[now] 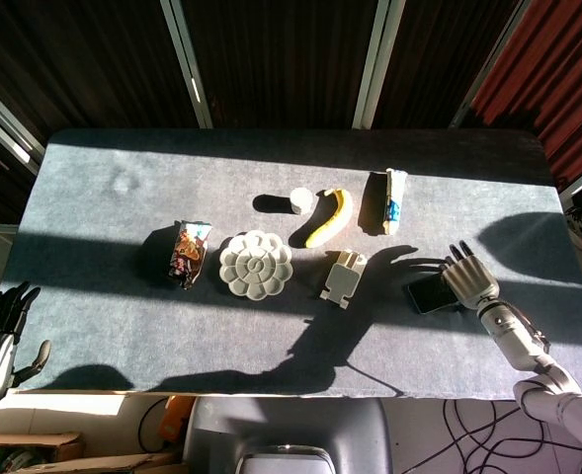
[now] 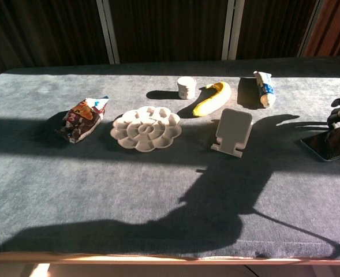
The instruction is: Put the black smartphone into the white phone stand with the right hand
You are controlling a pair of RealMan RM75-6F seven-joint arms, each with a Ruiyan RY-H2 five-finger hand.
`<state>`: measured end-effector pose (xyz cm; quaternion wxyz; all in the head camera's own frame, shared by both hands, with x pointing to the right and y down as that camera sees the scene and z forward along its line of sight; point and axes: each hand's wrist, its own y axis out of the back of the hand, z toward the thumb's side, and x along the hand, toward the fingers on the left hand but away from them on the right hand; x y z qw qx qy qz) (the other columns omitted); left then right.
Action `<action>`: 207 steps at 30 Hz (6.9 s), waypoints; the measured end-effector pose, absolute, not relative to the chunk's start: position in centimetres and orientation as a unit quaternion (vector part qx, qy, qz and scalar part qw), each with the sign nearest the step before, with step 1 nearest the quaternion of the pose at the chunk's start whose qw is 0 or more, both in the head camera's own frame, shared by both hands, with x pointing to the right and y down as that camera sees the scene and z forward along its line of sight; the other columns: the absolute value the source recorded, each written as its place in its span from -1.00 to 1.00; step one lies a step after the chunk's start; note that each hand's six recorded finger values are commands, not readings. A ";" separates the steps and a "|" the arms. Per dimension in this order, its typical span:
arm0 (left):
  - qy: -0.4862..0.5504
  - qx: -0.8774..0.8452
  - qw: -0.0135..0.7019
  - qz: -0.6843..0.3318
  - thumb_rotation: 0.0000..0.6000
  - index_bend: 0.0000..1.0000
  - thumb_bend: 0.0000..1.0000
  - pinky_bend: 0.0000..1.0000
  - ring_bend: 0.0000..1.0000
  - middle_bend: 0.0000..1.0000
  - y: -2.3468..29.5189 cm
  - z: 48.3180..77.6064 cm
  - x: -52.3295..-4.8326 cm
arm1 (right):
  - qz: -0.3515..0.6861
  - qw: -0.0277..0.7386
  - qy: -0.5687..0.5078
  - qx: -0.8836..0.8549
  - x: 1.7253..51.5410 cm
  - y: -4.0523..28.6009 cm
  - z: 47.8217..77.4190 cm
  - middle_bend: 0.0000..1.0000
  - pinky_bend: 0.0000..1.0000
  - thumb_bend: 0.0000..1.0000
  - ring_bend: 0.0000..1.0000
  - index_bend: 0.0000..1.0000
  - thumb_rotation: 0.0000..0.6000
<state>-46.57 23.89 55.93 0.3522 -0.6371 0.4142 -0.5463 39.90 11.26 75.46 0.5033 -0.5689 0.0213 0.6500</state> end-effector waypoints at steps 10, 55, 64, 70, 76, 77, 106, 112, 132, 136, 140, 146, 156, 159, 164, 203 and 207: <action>0.408 -0.646 0.350 -0.541 1.00 -1.00 -0.19 -1.00 -1.00 -1.00 24.1 55.9 -46.3 | 0.648 0.503 0.016 -0.571 40.1 11.0 75.2 -0.26 -0.55 -0.33 -0.70 0.24 1.00; 0.399 -0.659 0.357 -0.529 1.00 -1.00 -0.18 -1.00 -1.00 -1.00 24.4 55.7 -45.8 | 0.624 0.450 -0.063 -0.636 39.8 12.5 75.3 0.19 -0.19 0.02 -0.21 0.77 1.00; 0.395 -0.671 0.355 -0.517 1.00 -1.00 -0.18 -1.00 -1.00 -1.00 24.5 55.7 -45.5 | 0.597 0.458 -0.088 -0.652 39.3 12.6 74.8 0.32 -0.10 0.01 -0.04 0.92 1.00; 0.399 -0.673 0.358 -0.510 1.00 -1.00 -0.18 -1.00 -1.00 -1.00 24.5 55.5 -45.6 | 0.572 0.496 -0.112 -0.644 38.6 11.5 72.8 0.36 -0.09 -0.01 0.00 0.97 1.00; 0.401 -0.675 0.355 -0.508 1.00 -1.00 -0.18 -1.00 -1.00 -1.00 24.5 55.5 -45.7 | 0.553 0.518 -0.138 -0.638 37.8 10.6 70.9 0.37 -0.09 -0.03 0.00 0.97 1.00; 0.401 -0.675 0.355 -0.508 1.00 -1.00 -0.18 -1.00 -1.00 -1.00 24.5 55.4 -45.7 | 0.552 0.521 -0.138 -0.636 37.7 10.5 70.8 0.37 -0.09 -0.04 0.00 0.97 1.00; 0.401 -0.689 0.345 -0.496 1.00 -1.00 -0.18 -1.00 -1.00 -1.00 24.3 55.4 -45.7 | 0.406 0.833 0.015 -0.374 26.2 6.6 62.9 0.37 -0.11 -0.16 0.00 0.97 1.00; 0.403 -0.689 0.346 -0.492 1.00 -1.00 -0.18 -1.00 -1.00 -1.00 24.3 55.1 -45.8 | 0.387 0.856 0.064 -0.336 22.0 6.2 63.2 0.37 -0.11 -0.18 0.00 0.97 1.00; 0.406 -0.686 0.350 -0.492 1.00 -1.00 -0.18 -1.00 -1.00 -1.00 24.5 54.9 -46.0 | 0.364 0.857 0.116 -0.347 17.0 8.8 66.9 0.37 -0.12 -0.19 0.00 0.96 1.00; 0.411 -0.670 0.358 -0.504 1.00 -1.00 -0.18 -1.00 -1.00 -1.00 24.4 55.0 -46.2 | 0.357 0.856 0.118 -0.356 16.6 9.5 67.6 0.37 -0.12 -0.19 0.00 0.96 1.00; 0.415 -0.662 0.359 -0.511 1.00 -1.00 -0.18 -1.00 -1.00 -1.00 24.3 55.1 -46.2 | 0.351 0.856 0.121 -0.359 16.3 10.0 67.9 0.37 -0.12 -0.19 0.00 0.96 1.00; 0.413 -0.664 0.361 -0.509 1.00 -1.00 -0.18 -1.00 -1.00 -1.00 24.5 55.0 -46.0 | 0.351 0.857 0.127 -0.356 16.2 10.2 68.2 0.37 -0.12 -0.19 0.00 0.95 1.00; 0.414 -0.651 0.371 -0.517 1.00 -1.00 -0.18 -1.00 -1.00 -1.00 24.5 55.2 -46.0 | 0.350 0.858 0.140 -0.348 16.3 10.4 68.6 0.37 -0.12 -0.20 0.00 0.95 1.00; 0.418 -0.642 0.375 -0.522 1.00 -1.00 -0.18 -1.00 -1.00 -1.00 24.4 55.3 -46.0 | 0.350 0.859 0.141 -0.347 16.3 10.4 68.7 0.37 -0.12 -0.20 0.00 0.94 1.00; 0.416 -0.646 0.371 -0.521 1.00 -1.00 -0.18 -1.00 -1.00 -1.00 24.4 55.4 -45.9 | 0.349 0.858 0.146 -0.346 16.1 10.5 68.9 0.37 -0.12 -0.21 0.00 0.93 1.00; 0.415 -0.644 0.370 -0.525 1.00 -1.00 -0.18 -1.00 -1.00 -1.00 24.3 55.4 -46.0 | 0.370 0.847 0.161 -0.345 16.2 10.6 69.7 -0.10 -0.24 -0.40 -0.35 -0.38 1.00; 0.415 -0.643 0.370 -0.526 1.00 -1.00 -0.18 -1.00 -1.00 -1.00 24.3 55.4 -46.0 | 0.371 0.847 0.160 -0.345 16.2 10.6 69.7 -0.13 -0.24 -0.40 -0.37 -0.44 1.00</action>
